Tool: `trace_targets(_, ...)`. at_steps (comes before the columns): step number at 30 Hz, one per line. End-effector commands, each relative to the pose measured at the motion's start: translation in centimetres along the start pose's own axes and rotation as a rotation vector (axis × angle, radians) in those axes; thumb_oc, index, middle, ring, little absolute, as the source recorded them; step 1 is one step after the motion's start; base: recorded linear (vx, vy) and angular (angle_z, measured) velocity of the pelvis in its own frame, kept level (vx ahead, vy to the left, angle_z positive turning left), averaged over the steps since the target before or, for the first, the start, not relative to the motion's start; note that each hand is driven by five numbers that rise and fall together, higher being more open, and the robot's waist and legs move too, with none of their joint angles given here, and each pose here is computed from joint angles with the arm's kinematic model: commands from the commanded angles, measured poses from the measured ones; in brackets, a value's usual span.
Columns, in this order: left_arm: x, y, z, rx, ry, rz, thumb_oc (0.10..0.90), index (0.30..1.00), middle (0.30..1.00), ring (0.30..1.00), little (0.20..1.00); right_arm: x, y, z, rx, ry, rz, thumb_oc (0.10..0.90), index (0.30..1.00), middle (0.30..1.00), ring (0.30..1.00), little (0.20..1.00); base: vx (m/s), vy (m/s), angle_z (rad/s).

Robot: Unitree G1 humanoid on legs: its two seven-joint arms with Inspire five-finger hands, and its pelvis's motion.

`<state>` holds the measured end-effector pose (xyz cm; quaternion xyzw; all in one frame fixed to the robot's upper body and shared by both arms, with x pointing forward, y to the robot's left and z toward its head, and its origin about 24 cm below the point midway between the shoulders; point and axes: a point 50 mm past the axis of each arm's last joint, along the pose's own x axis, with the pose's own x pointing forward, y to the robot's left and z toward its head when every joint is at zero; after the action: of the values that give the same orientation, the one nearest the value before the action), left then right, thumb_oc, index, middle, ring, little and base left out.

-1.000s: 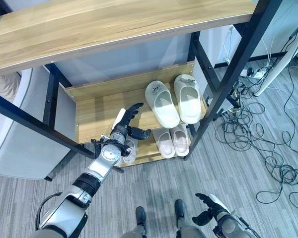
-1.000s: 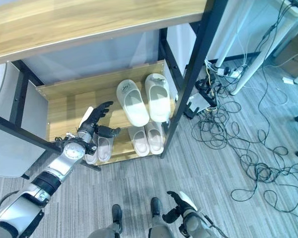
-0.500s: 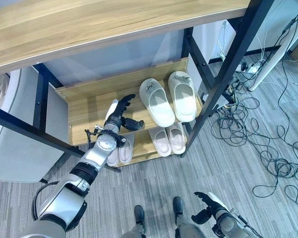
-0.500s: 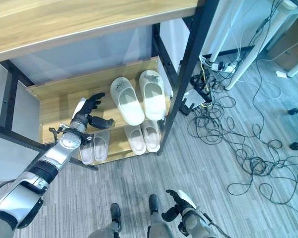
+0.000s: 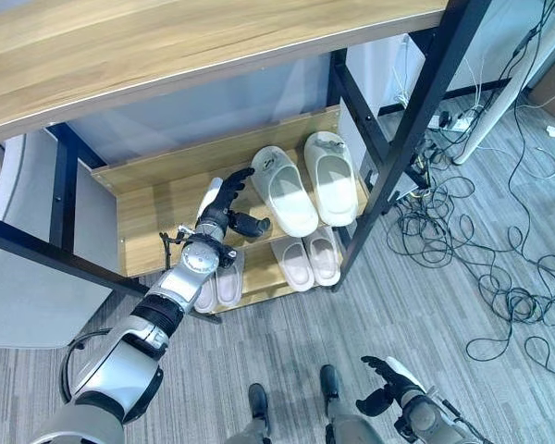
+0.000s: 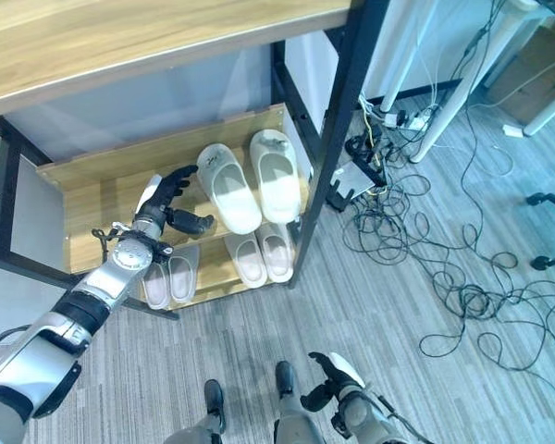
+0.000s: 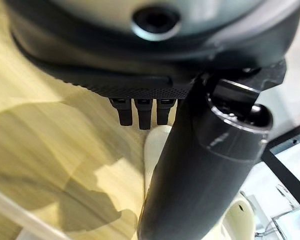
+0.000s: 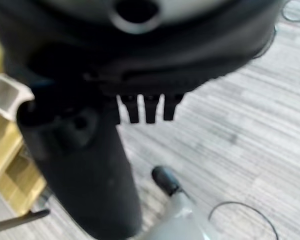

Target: Arrange the slippers neatly on the shoe rack.

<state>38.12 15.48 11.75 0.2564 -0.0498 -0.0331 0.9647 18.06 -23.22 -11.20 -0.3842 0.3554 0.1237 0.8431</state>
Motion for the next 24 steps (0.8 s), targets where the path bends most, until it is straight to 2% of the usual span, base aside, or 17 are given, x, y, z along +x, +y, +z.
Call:
trace_targets(1, 2.47, 1.78, 6.52, -0.015, -0.215, 0.075, 0.8, 0.9, 0.9, 0.9, 0.9, -0.67, 0.39, -0.45, 0.007, -0.029, -0.013, 0.8, 0.9, 0.9, 0.9, 0.9, 0.01, -0.001, -0.05)
trace_targets(10, 2.58, 1.0, 7.3, -0.016, -0.238, 0.054, 0.8, 0.9, 0.9, 0.9, 0.9, -0.74, 0.18, -0.69, 0.009, -0.023, -0.018, 0.8, 0.9, 0.9, 0.9, 0.9, 0.0, 0.0, 0.0)
trace_targets(24, 2.53, 1.64, 6.95, -0.036, -0.227, 0.071, 0.8, 0.9, 0.9, 0.9, 0.9, -0.96, 0.57, -1.07, 0.016, -0.016, -0.008, 0.8, 0.9, 0.9, 0.9, 0.9, 0.0, 0.0, 0.0)
